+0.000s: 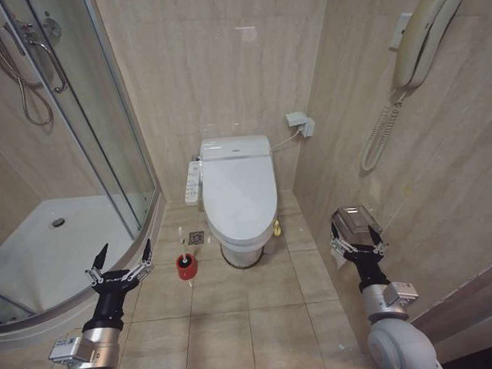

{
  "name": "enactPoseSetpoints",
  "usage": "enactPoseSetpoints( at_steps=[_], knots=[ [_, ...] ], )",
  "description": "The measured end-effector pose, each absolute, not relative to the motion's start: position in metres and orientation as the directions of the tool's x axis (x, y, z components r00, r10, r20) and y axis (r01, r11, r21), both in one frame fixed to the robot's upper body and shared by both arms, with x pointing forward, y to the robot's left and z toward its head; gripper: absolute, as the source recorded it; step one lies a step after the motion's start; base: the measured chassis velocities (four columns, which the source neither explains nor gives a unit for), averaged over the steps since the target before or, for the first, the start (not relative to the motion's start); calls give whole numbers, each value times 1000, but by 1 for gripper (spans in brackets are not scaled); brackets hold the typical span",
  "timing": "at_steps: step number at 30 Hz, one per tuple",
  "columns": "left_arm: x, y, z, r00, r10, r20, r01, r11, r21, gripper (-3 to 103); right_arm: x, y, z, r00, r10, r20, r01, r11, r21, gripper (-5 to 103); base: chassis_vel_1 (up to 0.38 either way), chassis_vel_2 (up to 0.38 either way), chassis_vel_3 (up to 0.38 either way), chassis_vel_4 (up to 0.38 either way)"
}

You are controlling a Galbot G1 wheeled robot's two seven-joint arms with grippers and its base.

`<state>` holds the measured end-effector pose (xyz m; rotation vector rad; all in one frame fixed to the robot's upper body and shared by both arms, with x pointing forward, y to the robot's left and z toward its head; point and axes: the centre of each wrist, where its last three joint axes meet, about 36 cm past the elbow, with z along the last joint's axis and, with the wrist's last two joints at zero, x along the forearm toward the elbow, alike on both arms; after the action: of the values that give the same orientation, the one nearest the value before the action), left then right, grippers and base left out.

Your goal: Open the toilet lid, clean the toilet bowl with a toilet brush, close the toilet lid, and flush.

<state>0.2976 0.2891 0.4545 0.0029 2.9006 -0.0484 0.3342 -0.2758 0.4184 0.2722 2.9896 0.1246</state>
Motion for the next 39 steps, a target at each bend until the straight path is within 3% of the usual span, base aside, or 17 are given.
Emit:
enactPoseSetpoints(
  at_steps=[39],
  knots=[
    [298,289,455,-971,-2,-238,6,999,-33,100,334,-276,418,-974,185,-128,174,980,94,100,0,0,0,0]
  ],
)
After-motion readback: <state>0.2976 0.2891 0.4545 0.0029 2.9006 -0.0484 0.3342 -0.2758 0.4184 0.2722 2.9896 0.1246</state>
